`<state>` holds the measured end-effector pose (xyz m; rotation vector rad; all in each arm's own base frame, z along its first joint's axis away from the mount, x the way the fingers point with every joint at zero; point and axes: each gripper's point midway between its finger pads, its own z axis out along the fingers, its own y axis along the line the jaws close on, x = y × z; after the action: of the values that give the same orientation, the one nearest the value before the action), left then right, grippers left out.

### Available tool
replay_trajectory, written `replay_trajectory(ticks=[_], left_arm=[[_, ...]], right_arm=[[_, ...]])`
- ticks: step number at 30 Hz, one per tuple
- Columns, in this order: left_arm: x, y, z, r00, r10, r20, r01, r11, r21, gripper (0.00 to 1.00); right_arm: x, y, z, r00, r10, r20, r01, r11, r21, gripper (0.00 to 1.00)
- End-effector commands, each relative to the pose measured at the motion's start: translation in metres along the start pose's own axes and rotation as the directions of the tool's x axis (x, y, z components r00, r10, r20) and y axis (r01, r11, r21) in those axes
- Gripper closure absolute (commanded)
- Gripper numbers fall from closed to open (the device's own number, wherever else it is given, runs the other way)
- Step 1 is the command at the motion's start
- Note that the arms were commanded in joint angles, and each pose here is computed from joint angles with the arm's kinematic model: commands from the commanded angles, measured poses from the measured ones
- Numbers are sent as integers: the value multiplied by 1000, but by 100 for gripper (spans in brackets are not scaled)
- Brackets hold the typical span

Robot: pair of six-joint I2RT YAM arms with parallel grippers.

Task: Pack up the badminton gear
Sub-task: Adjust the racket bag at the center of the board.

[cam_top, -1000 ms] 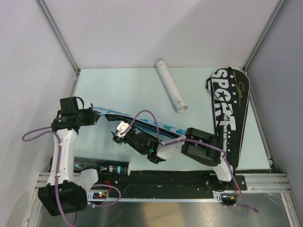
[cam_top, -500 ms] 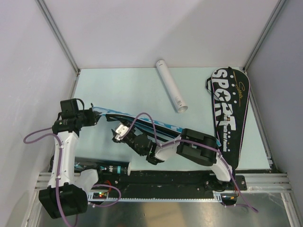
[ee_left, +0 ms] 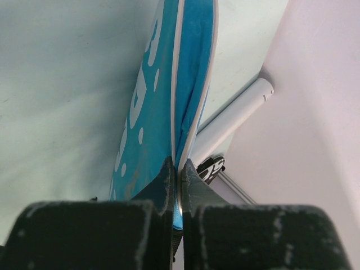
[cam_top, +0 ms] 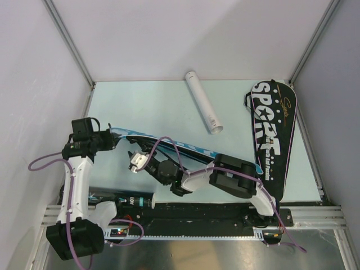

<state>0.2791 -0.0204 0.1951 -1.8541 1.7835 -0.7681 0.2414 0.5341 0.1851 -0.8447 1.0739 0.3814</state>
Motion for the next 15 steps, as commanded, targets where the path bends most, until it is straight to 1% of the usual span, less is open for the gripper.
replay_trajectory(ticks=[1, 5, 9, 15], left_arm=[[18, 24, -11, 996, 0, -88, -6, 997, -71, 100], [19, 23, -14, 996, -3, -93, -3, 998, -65, 100], [21, 25, -16, 995, -5, -102, -2, 998, -63, 100], [23, 27, -18, 994, -4, -108, -2, 998, -60, 100]], right_arm=[[-83, -60, 16, 959, 21, 283, -79, 977, 196, 41], [-82, -63, 20, 960, 0, 281, -59, 977, 204, 43], [-77, -62, 22, 963, -10, 269, -47, 978, 204, 46], [-79, -57, 26, 963, -29, 267, -26, 979, 203, 57]])
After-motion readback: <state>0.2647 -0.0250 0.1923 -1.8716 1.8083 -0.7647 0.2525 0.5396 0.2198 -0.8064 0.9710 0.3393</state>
